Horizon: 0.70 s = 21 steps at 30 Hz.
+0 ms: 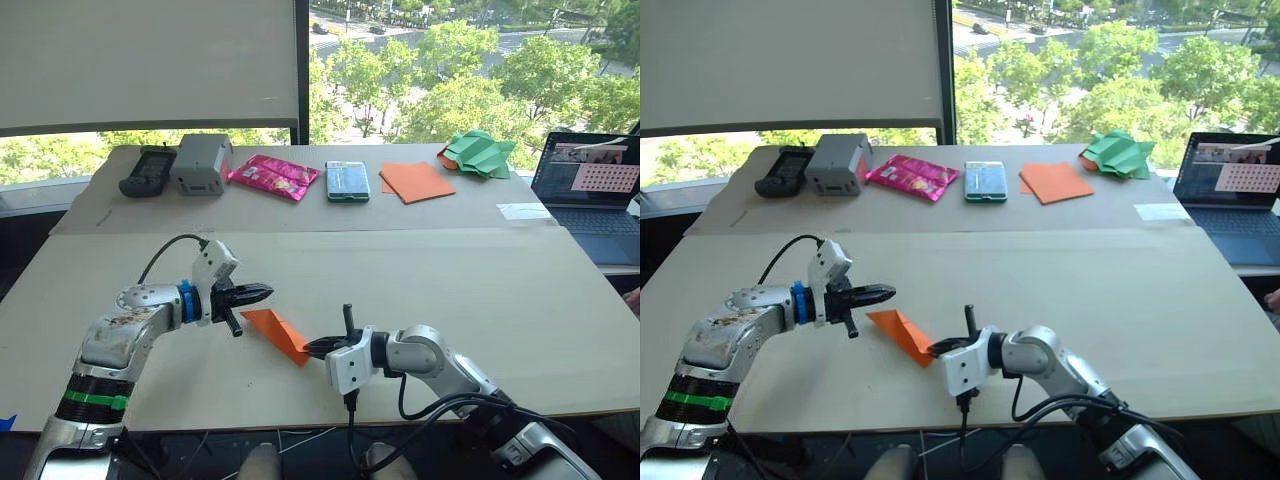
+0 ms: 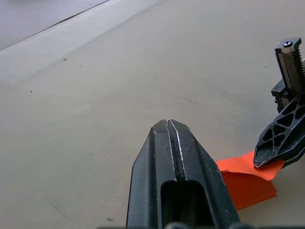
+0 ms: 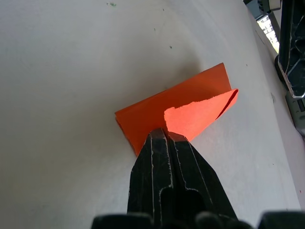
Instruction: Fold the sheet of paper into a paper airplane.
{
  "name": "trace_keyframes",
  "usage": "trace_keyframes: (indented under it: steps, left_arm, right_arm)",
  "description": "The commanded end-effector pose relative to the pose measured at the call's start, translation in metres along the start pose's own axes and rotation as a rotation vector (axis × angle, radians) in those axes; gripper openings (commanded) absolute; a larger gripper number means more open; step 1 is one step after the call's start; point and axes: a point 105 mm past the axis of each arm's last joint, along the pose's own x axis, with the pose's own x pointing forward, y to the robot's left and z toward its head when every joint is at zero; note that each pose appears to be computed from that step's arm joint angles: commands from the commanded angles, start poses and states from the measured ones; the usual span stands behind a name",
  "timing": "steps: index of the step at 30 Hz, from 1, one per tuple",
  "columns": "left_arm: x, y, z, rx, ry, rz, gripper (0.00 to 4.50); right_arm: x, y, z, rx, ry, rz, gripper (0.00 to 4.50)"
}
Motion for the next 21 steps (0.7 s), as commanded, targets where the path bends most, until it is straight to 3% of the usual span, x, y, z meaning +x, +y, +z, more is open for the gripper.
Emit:
trace_keyframes:
  steps: [1, 8, 21]
  left_arm:
    - [0.012, -0.013, -0.009, 0.039, 0.034, -0.068, 0.00]
    - [0.016, -0.019, -0.033, 0.095, 0.134, -0.096, 0.00]
    - [0.007, -0.010, -0.051, 0.104, 0.181, -0.050, 0.00]
  right_arm:
    - [0.000, -0.007, 0.007, -0.041, -0.021, -0.009, 0.01]
    - [0.002, -0.006, 0.006, 0.005, -0.005, -0.005, 0.01]
    - [0.003, -0.009, 0.007, 0.074, 0.008, -0.002, 0.01]
